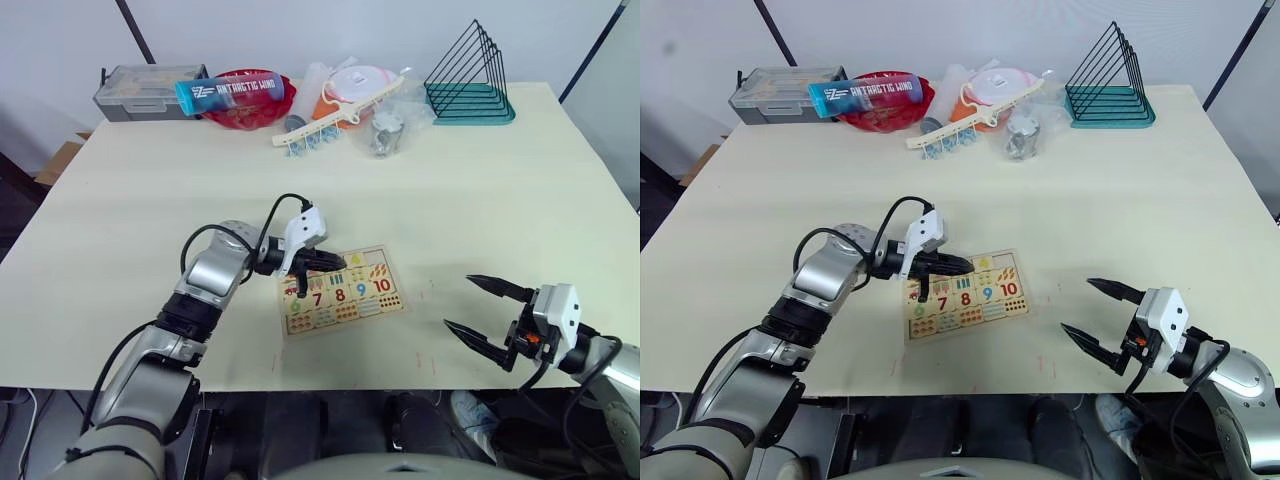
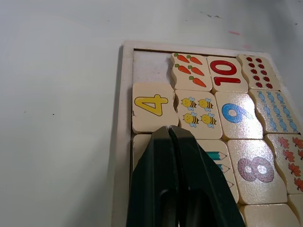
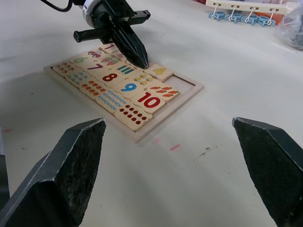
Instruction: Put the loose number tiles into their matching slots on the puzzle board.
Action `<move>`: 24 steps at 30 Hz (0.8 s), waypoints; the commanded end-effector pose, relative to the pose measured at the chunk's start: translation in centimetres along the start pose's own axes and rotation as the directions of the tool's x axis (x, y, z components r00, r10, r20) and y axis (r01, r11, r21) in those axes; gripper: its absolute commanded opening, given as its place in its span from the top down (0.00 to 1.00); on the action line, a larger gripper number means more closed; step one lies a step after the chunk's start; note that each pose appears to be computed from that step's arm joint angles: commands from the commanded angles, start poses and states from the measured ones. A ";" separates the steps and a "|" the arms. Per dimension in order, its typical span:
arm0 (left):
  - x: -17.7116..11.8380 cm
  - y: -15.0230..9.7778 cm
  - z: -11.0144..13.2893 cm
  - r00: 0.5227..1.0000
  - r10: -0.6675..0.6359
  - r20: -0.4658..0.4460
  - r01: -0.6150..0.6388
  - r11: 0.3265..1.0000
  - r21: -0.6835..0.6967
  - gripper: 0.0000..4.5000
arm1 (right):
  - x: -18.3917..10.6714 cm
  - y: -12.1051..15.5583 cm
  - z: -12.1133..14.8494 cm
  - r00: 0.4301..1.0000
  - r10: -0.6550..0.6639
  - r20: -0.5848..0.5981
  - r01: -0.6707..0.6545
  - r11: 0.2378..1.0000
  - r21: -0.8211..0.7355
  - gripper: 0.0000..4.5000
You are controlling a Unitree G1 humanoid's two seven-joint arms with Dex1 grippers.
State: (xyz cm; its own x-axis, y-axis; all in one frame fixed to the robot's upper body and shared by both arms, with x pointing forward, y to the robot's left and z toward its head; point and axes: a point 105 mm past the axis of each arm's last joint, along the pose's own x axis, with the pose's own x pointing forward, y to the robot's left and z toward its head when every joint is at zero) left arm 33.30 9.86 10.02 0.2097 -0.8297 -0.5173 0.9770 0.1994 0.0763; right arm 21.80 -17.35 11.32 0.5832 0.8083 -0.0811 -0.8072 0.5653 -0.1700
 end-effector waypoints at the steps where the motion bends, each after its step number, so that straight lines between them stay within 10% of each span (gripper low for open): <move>1: -1.2 0.2 1.6 0.998 0.015 0.062 -0.017 0.999 0.035 0.99 | -0.1 -0.1 1.4 0.999 0.007 0.036 -0.005 0.999 -0.052 0.00; 20: -10.4 0.5 2.6 0.869 0.319 0.379 -0.271 0.946 -0.175 0.99 | -1.5 -1.4 0.4 0.996 -0.082 0.018 0.082 0.996 -0.037 0.00; 24: -12.2 0.1 0.1 0.833 0.433 0.343 -0.363 0.897 -0.252 0.71 | -2.4 -1.7 0.0 0.995 -0.103 0.006 0.103 0.994 -0.029 0.00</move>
State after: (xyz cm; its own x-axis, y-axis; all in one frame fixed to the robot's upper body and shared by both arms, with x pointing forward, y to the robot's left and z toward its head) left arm 31.24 19.19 15.17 0.5769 -0.8046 -0.1405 0.8111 0.5846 -0.0172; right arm 21.91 -19.61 10.86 0.6506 0.7545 -0.0864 -0.7559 0.6323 -0.1699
